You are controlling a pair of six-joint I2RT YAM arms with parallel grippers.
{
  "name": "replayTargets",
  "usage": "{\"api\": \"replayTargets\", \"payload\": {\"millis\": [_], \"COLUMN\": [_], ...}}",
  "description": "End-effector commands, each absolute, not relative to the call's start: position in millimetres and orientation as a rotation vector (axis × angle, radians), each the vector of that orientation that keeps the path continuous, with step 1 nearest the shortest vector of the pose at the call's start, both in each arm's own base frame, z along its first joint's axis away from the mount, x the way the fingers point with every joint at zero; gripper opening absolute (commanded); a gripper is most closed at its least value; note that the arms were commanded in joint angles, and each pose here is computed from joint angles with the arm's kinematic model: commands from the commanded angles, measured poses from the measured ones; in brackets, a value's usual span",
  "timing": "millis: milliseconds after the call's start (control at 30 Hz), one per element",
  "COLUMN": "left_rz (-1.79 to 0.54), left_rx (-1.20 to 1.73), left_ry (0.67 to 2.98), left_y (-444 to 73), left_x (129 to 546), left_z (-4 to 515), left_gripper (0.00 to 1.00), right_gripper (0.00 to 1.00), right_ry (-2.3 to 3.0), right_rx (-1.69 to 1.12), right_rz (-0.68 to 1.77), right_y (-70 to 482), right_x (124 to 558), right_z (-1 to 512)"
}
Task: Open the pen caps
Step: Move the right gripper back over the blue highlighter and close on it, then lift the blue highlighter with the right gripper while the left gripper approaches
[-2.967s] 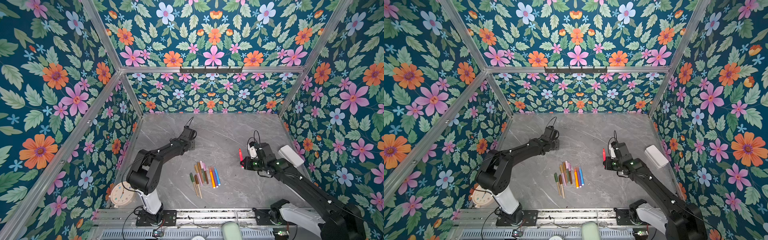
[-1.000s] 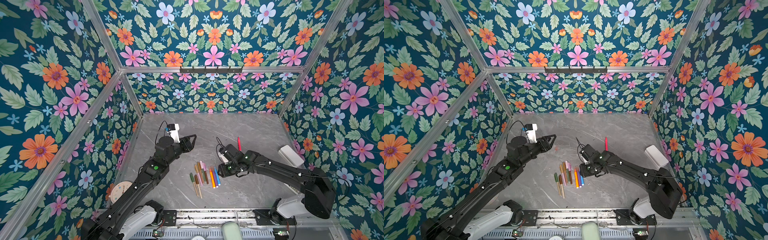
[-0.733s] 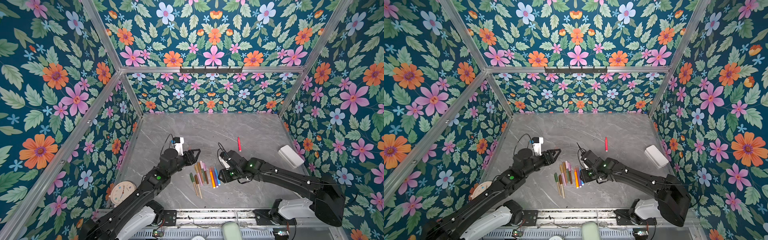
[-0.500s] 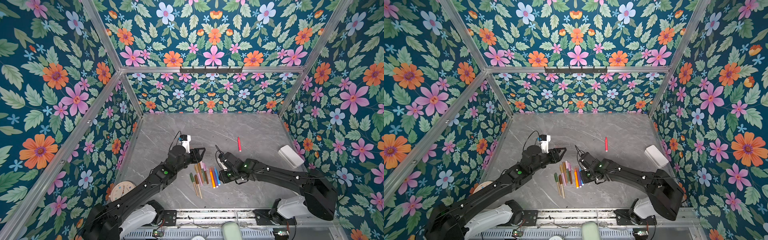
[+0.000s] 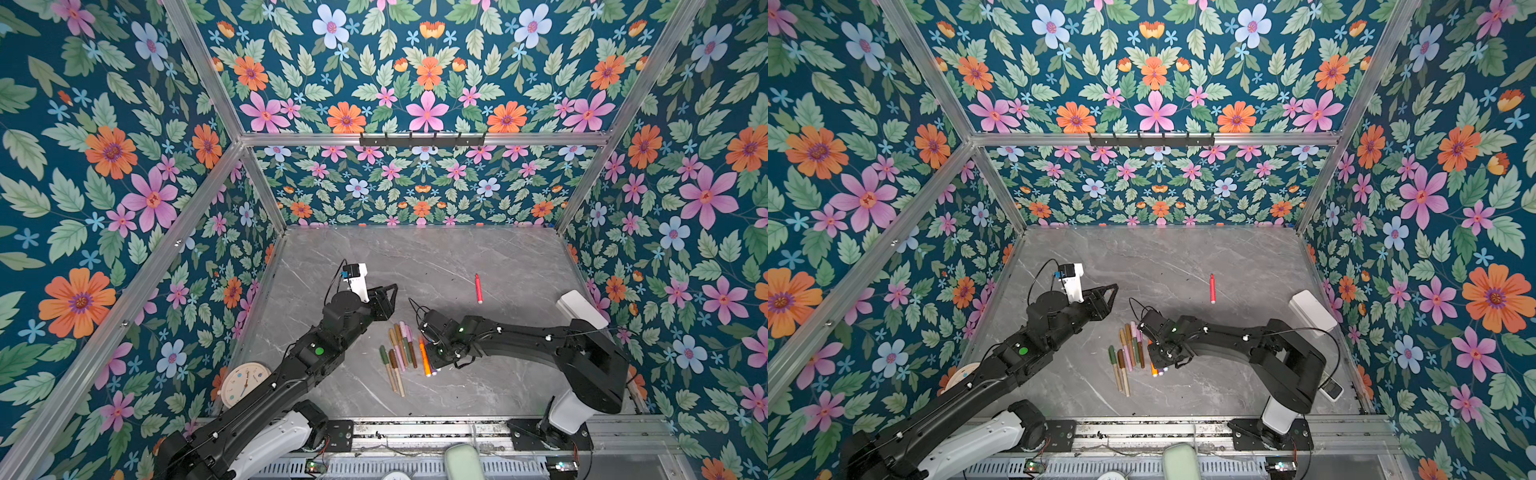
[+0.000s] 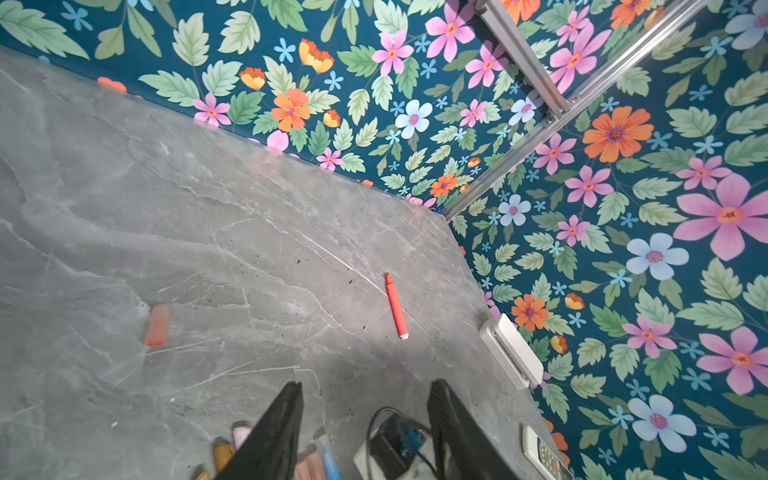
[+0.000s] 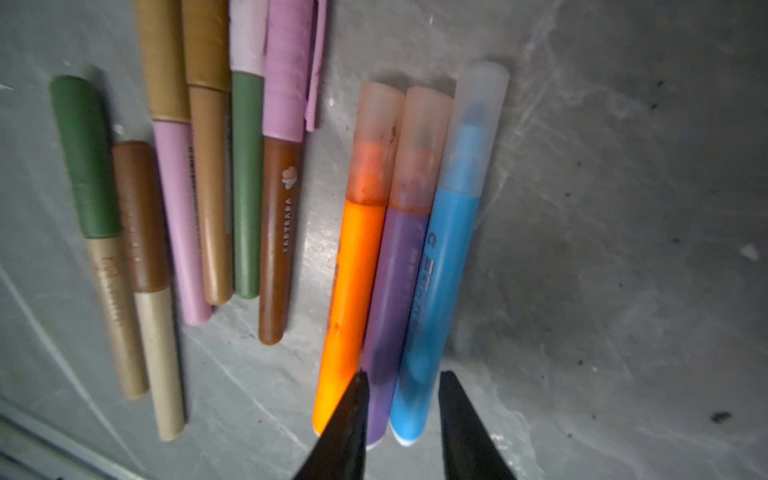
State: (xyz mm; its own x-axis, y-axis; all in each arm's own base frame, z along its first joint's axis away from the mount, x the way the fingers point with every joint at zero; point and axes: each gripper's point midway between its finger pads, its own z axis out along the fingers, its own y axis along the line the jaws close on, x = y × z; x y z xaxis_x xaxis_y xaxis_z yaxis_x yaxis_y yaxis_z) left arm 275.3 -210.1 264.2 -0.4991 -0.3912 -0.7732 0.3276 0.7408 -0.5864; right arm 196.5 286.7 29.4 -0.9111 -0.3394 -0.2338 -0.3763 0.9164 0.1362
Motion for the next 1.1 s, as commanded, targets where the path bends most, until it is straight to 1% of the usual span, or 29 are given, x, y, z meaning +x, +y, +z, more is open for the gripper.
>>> {"api": "replayTargets", "payload": {"millis": [0, 300, 700, 900, 967, 1067], "left_rz": [-0.845, -0.855, -0.849, -0.855, -0.865, -0.882], "left_rx": [-0.027, -0.022, -0.024, -0.027, -0.038, -0.046], "left_ry": [1.925, 1.951, 1.964, 1.990, 1.989, 1.995], "left_y": [-208, -209, -208, -211, -211, -215], "left_x": [272, 269, 268, 268, 269, 271], "left_z": [257, 244, 241, 230, 226, 222], "left_gripper": [0.53, 0.54, 0.54, 0.54, 0.54, 0.56], "right_gripper": [0.32, 0.32, 0.31, 0.31, 0.29, 0.16], "right_ry": [2.876, 2.868, 2.896, 2.904, 2.910, 2.935], "right_rx": [-0.505, -0.501, -0.513, -0.524, -0.520, -0.492], "right_rz": [0.138, 0.103, 0.119, 0.039, 0.017, 0.042], "right_y": [273, 261, 264, 251, 245, 239], "right_x": [200, 197, 192, 191, 191, 189], "right_z": [27, 33, 21, 11, 7, 2]}}
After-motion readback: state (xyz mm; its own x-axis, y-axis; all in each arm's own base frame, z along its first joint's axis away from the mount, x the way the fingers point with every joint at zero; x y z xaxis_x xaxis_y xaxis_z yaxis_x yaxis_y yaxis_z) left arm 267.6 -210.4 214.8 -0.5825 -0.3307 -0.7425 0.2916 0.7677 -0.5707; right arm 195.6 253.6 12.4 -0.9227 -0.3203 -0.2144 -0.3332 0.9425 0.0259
